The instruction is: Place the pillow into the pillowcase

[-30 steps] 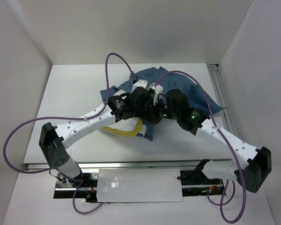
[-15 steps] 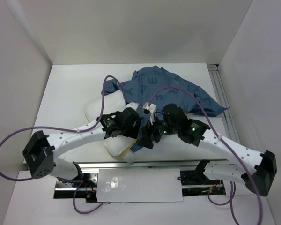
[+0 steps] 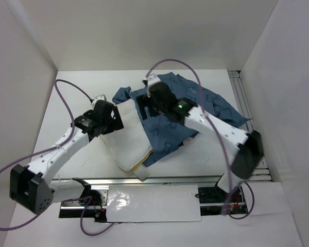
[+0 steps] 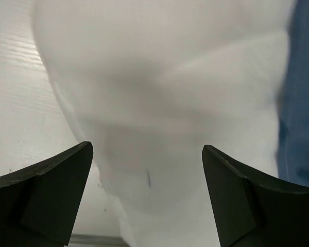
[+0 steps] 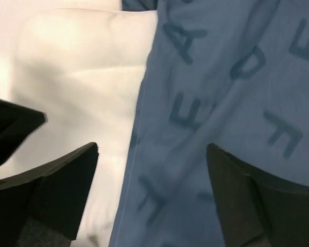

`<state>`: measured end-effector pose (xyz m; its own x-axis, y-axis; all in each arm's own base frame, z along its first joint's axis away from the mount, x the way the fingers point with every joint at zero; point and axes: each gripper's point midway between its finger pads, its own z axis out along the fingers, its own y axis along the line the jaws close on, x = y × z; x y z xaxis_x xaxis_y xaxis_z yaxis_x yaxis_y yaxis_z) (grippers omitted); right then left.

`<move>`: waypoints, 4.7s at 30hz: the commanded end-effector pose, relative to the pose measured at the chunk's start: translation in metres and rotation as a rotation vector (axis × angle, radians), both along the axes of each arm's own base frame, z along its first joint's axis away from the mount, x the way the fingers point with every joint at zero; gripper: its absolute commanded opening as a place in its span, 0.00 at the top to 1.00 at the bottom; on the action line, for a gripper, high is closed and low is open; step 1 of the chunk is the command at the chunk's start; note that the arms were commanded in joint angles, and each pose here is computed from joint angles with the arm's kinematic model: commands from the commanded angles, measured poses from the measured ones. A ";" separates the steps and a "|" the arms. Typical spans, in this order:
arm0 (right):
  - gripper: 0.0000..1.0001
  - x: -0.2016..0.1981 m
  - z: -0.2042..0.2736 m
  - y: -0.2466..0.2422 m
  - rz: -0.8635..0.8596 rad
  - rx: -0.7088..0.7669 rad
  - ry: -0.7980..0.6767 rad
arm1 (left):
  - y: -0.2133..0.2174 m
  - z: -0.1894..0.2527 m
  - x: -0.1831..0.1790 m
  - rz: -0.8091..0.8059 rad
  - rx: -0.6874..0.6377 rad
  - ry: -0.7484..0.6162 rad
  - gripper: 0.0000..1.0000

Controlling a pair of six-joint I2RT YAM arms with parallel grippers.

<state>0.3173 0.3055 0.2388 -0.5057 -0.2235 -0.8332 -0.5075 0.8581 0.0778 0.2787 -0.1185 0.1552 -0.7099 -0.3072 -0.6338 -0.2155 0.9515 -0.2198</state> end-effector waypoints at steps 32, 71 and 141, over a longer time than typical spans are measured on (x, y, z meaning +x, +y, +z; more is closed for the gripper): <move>1.00 0.177 -0.008 0.103 -0.058 -0.154 -0.278 | -0.021 -0.022 0.099 -0.264 -0.098 -0.195 1.00; 1.00 -0.009 0.087 0.201 0.565 0.385 0.068 | -0.073 0.148 0.050 -0.518 -0.205 -1.053 1.00; 0.06 -0.017 -0.083 -0.138 -0.301 0.068 0.197 | -0.183 -0.030 -0.022 -0.712 0.172 -0.293 1.00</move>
<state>0.3362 0.1816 0.1705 -0.6598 0.0939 -0.7455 -0.2016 0.9337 0.2961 0.2313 -0.2882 0.0882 -0.5473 0.3706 -0.7504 0.5235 0.8512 0.0386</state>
